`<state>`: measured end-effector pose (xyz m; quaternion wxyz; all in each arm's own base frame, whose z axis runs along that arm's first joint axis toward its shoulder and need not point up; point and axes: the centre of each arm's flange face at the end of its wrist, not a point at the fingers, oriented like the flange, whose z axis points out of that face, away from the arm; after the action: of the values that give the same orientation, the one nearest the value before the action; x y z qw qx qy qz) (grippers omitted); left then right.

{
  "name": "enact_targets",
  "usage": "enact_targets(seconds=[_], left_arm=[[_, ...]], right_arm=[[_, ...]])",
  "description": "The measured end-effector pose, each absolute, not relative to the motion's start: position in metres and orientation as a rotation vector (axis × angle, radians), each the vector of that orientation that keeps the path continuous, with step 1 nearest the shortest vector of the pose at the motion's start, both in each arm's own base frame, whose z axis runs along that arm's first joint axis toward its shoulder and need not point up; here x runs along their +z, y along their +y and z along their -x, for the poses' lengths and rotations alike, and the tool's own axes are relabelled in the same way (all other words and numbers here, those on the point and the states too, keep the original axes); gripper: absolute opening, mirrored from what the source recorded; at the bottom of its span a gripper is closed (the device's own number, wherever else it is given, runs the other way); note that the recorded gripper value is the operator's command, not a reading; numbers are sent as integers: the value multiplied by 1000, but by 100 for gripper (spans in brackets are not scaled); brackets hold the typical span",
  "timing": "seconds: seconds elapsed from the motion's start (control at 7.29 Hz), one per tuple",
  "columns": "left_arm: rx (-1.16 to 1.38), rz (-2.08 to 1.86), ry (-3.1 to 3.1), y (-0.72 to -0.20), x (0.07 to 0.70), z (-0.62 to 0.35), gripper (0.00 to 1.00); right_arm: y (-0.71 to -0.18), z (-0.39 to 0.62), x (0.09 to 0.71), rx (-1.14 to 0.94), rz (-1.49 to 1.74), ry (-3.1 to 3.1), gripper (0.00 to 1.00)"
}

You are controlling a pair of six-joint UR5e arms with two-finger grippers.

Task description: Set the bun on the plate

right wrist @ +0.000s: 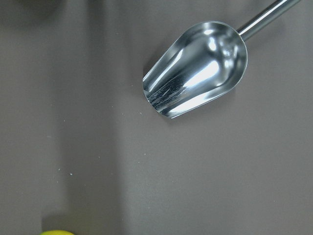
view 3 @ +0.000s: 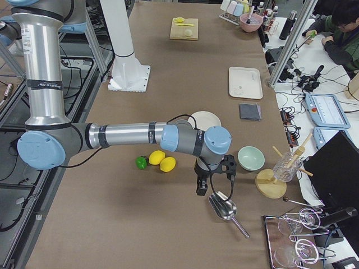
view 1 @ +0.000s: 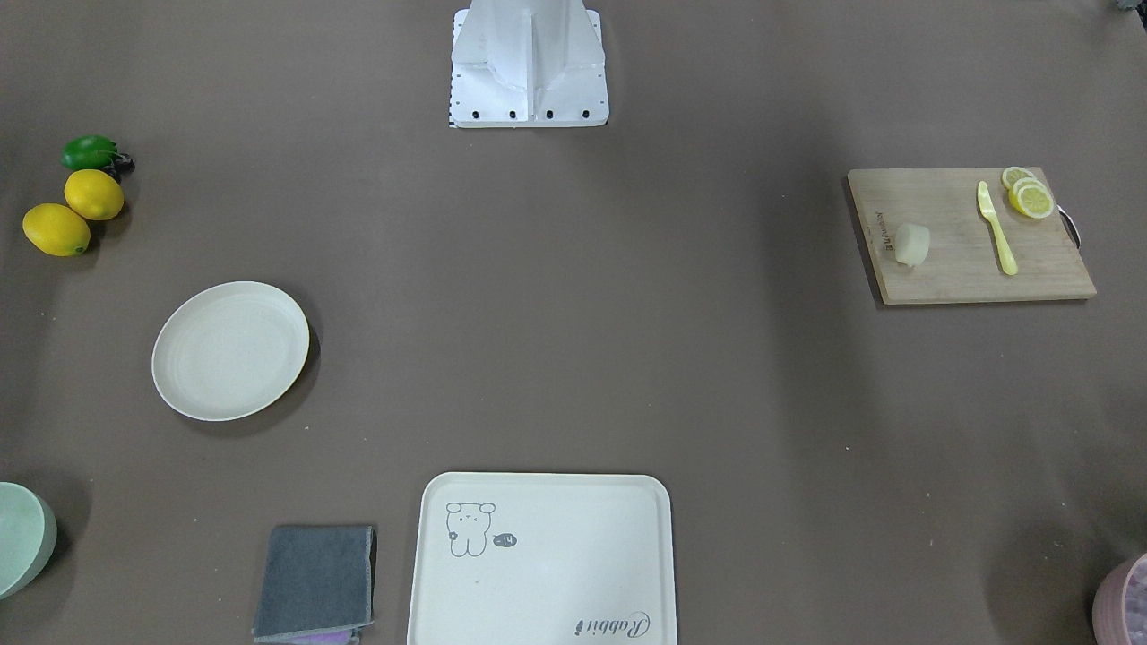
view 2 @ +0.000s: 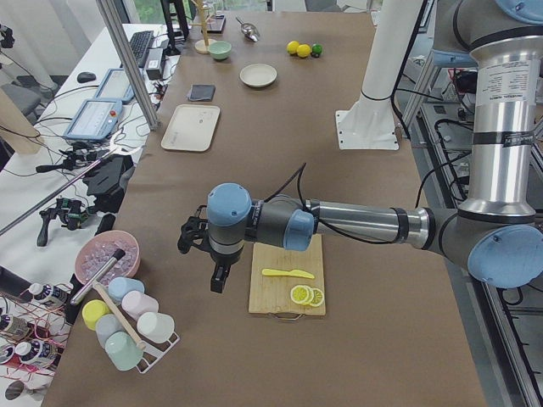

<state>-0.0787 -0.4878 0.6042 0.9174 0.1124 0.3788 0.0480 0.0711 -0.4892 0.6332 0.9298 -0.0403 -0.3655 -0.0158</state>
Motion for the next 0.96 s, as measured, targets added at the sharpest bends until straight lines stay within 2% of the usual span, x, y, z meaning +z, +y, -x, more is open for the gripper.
enact_targets(seconds=[0.96], left_arm=[[97, -235, 783, -485, 604, 80, 98]], right_arm=[[-489, -71, 629, -35, 74, -752, 100]])
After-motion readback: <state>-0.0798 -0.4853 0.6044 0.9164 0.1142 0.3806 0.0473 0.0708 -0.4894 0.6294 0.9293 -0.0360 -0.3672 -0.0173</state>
